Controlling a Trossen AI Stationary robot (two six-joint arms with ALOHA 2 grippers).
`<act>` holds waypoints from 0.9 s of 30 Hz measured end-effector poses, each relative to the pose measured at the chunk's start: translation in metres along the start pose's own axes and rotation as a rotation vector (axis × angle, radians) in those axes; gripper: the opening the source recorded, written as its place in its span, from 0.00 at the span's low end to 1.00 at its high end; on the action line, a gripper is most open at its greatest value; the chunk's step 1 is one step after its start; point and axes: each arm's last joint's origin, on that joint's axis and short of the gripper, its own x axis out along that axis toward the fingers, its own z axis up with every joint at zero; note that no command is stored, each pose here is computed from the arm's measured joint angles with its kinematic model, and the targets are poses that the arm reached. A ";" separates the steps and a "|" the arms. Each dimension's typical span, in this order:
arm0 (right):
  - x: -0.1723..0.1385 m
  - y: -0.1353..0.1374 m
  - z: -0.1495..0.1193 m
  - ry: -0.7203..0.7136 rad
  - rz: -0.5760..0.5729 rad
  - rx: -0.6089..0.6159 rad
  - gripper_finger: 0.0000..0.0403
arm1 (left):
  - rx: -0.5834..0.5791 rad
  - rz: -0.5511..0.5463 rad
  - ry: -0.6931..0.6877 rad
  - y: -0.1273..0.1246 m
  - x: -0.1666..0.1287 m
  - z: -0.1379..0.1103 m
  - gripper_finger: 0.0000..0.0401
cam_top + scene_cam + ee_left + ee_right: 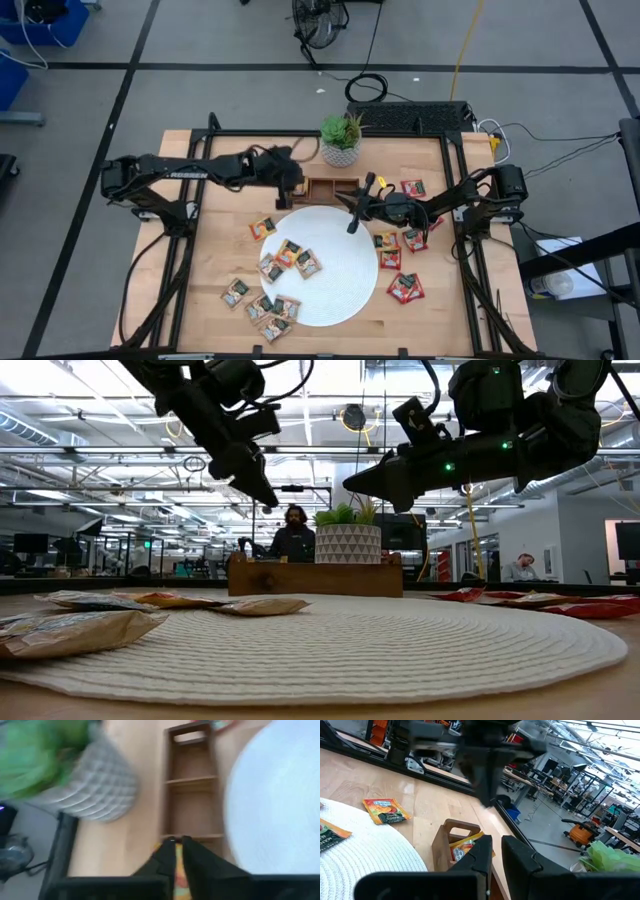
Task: Pick & Place Tea
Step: Put the mango tea bag into the wooden organizer
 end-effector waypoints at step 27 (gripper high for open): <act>0.000 0.000 0.001 -0.007 -0.003 -0.006 0.08 | -0.030 -0.162 0.538 -0.002 0.093 0.005 0.00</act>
